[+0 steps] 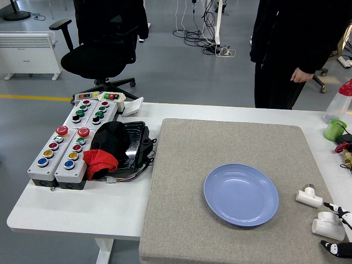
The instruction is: Pick pipe place plate twice
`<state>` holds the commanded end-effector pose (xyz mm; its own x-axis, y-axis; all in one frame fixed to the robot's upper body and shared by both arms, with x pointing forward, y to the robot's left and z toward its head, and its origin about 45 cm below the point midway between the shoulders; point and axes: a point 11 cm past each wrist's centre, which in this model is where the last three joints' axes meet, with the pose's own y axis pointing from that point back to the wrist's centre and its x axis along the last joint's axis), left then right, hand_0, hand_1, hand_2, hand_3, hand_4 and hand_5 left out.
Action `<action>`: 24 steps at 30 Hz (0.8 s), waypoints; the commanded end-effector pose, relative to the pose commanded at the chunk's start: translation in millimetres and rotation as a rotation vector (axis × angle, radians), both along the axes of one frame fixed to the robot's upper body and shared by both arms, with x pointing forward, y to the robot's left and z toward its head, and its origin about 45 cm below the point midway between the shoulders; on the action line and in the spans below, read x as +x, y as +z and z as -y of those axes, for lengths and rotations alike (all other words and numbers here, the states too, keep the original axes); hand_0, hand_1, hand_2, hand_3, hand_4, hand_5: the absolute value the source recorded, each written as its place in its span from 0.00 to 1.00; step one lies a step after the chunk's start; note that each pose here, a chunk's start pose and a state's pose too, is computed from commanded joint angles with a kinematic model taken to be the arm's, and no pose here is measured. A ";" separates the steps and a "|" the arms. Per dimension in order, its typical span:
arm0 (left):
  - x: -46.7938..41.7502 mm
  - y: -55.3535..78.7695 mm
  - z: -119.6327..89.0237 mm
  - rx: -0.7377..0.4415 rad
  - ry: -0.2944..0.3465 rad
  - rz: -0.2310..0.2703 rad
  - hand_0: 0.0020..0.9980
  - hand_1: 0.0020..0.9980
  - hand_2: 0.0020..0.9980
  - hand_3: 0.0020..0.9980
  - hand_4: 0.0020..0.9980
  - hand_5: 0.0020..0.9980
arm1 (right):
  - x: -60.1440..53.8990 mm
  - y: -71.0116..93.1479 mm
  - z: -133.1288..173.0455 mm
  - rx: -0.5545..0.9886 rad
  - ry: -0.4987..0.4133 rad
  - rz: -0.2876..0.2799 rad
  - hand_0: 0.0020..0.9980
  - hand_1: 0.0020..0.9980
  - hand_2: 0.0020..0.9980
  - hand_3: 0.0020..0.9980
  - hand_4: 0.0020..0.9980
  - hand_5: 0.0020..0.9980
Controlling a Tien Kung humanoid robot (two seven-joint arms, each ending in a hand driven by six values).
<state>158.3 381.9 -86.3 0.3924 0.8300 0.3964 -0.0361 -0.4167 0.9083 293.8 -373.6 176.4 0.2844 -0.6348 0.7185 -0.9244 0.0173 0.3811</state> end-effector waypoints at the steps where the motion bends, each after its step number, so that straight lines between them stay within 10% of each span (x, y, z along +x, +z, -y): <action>1: -0.1 -0.1 0.0 0.000 0.001 0.000 0.65 0.63 0.64 0.55 0.39 1.00 | 0.7 0.5 -0.4 -0.003 0.003 0.012 0.68 0.70 0.71 0.73 0.60 0.00; 11: 4.4 1.4 -0.2 -0.001 0.004 0.012 0.65 0.63 0.64 0.55 0.39 1.00 | 5.6 6.3 -4.1 0.016 0.013 0.052 0.39 0.49 0.54 0.58 0.47 0.00; 24: 5.7 1.4 1.6 -0.007 0.011 0.016 0.65 0.63 0.64 0.55 0.39 1.00 | 32.7 41.2 -35.1 0.019 0.097 0.143 0.40 0.47 0.53 0.57 0.44 0.00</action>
